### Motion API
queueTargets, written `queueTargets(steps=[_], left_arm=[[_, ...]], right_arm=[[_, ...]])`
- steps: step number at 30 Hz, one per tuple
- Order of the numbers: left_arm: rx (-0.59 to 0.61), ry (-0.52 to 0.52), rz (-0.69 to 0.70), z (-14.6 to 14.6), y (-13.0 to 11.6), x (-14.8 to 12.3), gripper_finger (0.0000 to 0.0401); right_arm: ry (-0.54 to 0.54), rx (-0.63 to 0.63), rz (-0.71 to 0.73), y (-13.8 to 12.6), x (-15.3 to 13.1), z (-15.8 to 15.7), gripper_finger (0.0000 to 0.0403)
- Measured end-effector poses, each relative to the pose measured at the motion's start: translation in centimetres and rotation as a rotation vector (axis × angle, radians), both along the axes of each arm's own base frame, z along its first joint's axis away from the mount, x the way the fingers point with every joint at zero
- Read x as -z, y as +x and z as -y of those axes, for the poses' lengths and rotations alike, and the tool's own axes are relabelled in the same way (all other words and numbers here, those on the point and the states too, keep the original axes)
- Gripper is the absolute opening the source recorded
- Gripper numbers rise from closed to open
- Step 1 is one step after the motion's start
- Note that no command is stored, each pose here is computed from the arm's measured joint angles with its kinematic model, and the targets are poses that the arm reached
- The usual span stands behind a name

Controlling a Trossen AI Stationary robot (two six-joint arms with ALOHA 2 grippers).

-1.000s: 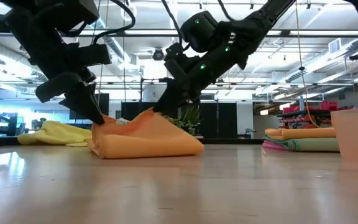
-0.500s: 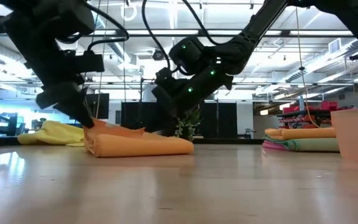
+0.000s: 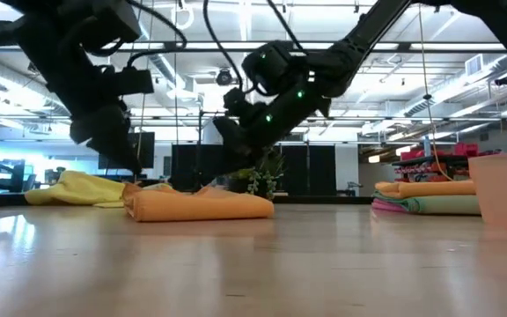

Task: Fold microfiber towels
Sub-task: Fold the orange microfiber towel

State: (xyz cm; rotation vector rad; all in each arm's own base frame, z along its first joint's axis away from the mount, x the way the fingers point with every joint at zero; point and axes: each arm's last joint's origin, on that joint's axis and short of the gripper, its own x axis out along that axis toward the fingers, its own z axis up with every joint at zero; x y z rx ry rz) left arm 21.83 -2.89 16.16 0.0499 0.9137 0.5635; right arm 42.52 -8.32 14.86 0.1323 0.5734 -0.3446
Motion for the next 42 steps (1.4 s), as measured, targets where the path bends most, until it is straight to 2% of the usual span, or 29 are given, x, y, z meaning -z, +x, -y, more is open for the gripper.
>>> queueTargets(steps=[4, 7, 10, 13, 17, 23, 27, 31, 34, 36, 39, 42], left_arm=[[0.043, 0.012, 0.059, 0.2, 0.8, -0.2, 0.0101], [0.087, 0.017, 0.038, -0.3, 1.4, 0.3, 0.0057], [0.111, -0.014, -0.01, -1.1, 2.1, 1.4, 0.0011], [0.086, -0.019, -0.055, -2.1, 2.4, 2.5, 0.0012], [0.073, -0.032, -0.1, -3.2, 2.6, 3.4, 0.0006], [0.034, -0.063, -0.135, -4.5, 2.7, 4.2, 0.0009], [0.024, -0.063, -0.125, -4.7, 2.7, 4.0, 0.0006], [0.025, -0.056, -0.034, -4.7, 2.6, 1.8, 0.001], [0.046, -0.05, 0.064, -4.2, 2.6, -0.4, 0.0005], [0.054, -0.066, 0.151, -3.6, 2.6, -1.6, 0.0006], [0.108, -0.142, 0.246, -1.9, 3.0, -2.2, 0.0011], [0.199, -0.211, 0.304, 0.8, 4.2, -1.5, 0.0006]], right_arm=[[0.046, -0.003, -0.024, -0.9, -2.0, -0.1, 0.0155], [0.116, -0.064, -0.079, -1.5, -2.7, -2.4, 0.0157], [0.112, -0.138, -0.148, -2.2, -1.0, -6.8, 0.0107], [0.109, -0.181, -0.144, -2.9, 0.7, -10.3, 0.0025], [0.071, -0.082, -0.147, -4.2, 2.1, -12.1, 0.0009], [0.095, 0.005, -0.17, -5.3, 4.0, -11.9, 0.0003], [0.104, 0.012, -0.181, -5.9, 4.3, -12.2, 0.0003], [0.099, -0.036, -0.188, -6.2, 2.7, -12.9, 0.0002], [0.073, -0.077, -0.105, -5.9, -0.1, -13.2, 0.0002], [0.047, -0.075, -0.074, -5.8, -1.3, -12.5, 0.0002], [0.016, -0.04, -0.044, -5.5, -1.9, -9.9, 0.0002], [0.066, -0.046, 0.024, -4.7, -1.8, -6.5, 0.0001]])
